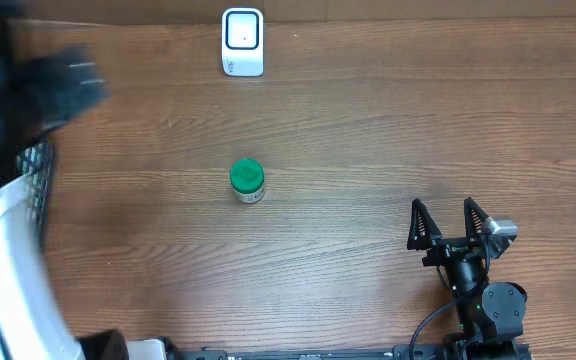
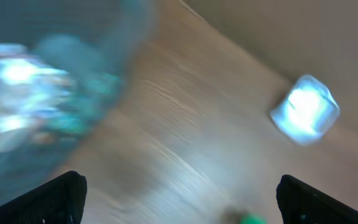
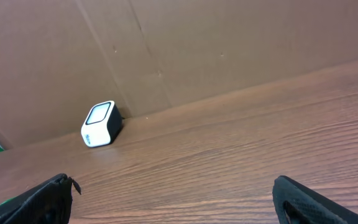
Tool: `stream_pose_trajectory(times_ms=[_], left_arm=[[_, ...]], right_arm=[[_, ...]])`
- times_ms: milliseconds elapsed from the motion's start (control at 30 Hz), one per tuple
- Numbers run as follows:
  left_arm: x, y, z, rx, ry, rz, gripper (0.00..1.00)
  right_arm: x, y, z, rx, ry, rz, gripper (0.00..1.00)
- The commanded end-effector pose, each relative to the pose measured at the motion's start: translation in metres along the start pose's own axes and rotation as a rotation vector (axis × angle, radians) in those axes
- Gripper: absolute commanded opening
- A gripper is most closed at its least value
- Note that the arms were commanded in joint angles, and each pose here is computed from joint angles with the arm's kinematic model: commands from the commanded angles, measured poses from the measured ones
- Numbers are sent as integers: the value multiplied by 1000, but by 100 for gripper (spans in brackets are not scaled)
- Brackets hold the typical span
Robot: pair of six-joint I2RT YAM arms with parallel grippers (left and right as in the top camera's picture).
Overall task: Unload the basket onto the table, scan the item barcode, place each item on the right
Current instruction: 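Move left gripper back into basket and grasp Kleenex tissue pack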
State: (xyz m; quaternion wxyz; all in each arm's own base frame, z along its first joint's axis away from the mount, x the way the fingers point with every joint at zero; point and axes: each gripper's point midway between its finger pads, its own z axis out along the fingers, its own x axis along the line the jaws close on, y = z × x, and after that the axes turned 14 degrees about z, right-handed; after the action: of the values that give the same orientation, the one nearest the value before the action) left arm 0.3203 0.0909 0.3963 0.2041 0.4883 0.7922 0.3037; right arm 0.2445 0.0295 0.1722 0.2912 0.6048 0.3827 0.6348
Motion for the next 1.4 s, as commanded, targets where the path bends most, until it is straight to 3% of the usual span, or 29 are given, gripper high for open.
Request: stream_pose_trajectory(times_ms=[0,233,533,967,1367], left_arm=[[79,10,-18,-65,128,-153,100],[164,15,21,-55,50,-389,98],[229,-42,119,227,93,-461,96],[239,-114,216,389,48,-421,82],[221,-165,280,382,20,-343,82]], right_arm=[[0,-3,0,2,7,0,100],[0,-3,0,2,7,0,100],[0,-3,0,2,7,0,100],[0,-3,0,2,7,0,100],[0,-3,0,2,7,0,100]])
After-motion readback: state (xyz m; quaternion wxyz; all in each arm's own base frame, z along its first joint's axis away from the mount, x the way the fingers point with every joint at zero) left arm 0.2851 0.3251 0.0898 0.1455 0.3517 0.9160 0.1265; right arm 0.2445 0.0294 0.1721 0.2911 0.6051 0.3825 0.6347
